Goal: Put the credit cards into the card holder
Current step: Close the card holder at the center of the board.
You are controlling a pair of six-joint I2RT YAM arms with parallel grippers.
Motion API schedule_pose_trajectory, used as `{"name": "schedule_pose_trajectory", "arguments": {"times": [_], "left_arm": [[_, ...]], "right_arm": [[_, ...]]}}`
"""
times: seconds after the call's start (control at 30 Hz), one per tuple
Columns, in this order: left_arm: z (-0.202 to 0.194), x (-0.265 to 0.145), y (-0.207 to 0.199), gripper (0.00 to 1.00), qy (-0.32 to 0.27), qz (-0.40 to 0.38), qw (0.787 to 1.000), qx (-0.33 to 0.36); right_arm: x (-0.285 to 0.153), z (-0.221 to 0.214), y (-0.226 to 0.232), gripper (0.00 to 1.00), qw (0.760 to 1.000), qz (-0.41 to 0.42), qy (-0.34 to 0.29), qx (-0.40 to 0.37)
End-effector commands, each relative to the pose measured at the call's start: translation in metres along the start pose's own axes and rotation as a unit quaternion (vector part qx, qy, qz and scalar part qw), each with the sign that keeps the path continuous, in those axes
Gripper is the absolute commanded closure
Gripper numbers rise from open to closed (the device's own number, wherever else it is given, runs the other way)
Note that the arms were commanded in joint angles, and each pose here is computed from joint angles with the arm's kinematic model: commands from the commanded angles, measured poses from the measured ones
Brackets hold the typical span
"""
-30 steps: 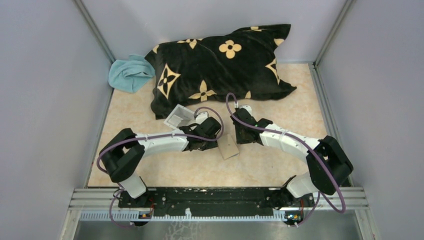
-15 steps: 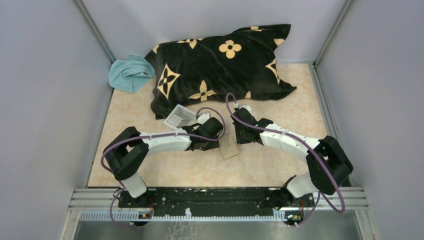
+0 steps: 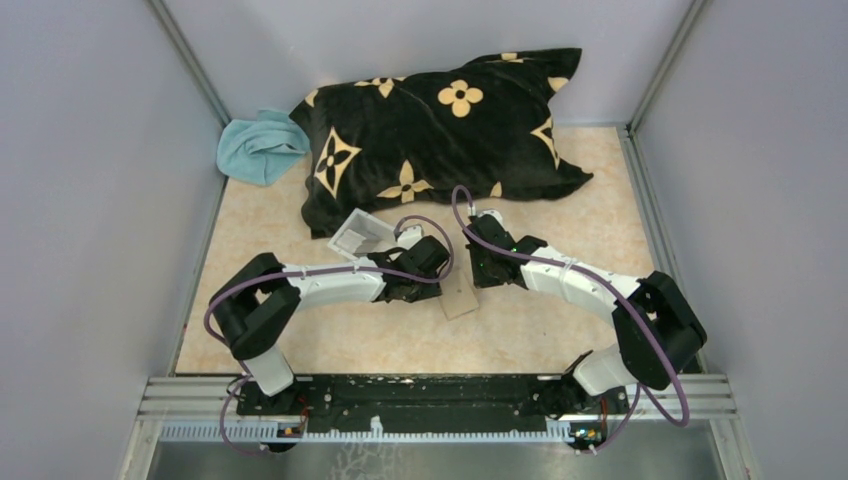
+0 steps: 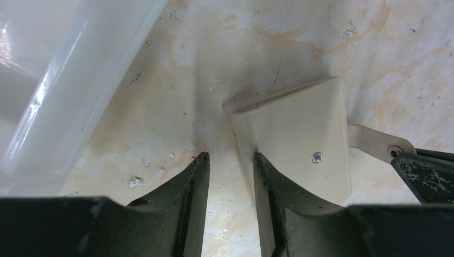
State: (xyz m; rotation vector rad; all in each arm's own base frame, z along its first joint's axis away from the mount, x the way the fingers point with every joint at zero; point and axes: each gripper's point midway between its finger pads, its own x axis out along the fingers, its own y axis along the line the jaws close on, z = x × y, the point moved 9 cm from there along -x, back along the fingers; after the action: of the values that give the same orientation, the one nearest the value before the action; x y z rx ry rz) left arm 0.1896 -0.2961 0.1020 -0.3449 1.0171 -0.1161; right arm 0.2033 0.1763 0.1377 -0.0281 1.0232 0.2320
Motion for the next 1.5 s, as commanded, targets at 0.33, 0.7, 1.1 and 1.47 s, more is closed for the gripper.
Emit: {"name": "schedule_pose_trajectory", "arguments": {"times": [0.33, 0.7, 1.1, 1.47], "left_arm": [[-0.0033, 0.0025, -0.0069, 0.57, 0.007, 0.004, 1.000, 0.004], [-0.0038, 0.0031, -0.0070, 0.58, 0.008, 0.005, 1.000, 0.006], [-0.0069, 0.0027, -0.0067, 0.58, 0.010, 0.004, 1.000, 0.006], [-0.0092, 0.0030, -0.0072, 0.58, 0.011, 0.002, 1.000, 0.006]], "right_arm": [[-0.0132, 0.0232, 0.0075, 0.89, 0.999, 0.029, -0.040, 0.001], [-0.0175, 0.0277, 0.0094, 0.89, 0.998, 0.035, -0.045, 0.002], [-0.0139, 0.0235, 0.0085, 0.93, 0.999, 0.033, -0.038, 0.002], [-0.0109, 0.0215, 0.0090, 1.00, 0.999, 0.036, -0.031, -0.002]]}}
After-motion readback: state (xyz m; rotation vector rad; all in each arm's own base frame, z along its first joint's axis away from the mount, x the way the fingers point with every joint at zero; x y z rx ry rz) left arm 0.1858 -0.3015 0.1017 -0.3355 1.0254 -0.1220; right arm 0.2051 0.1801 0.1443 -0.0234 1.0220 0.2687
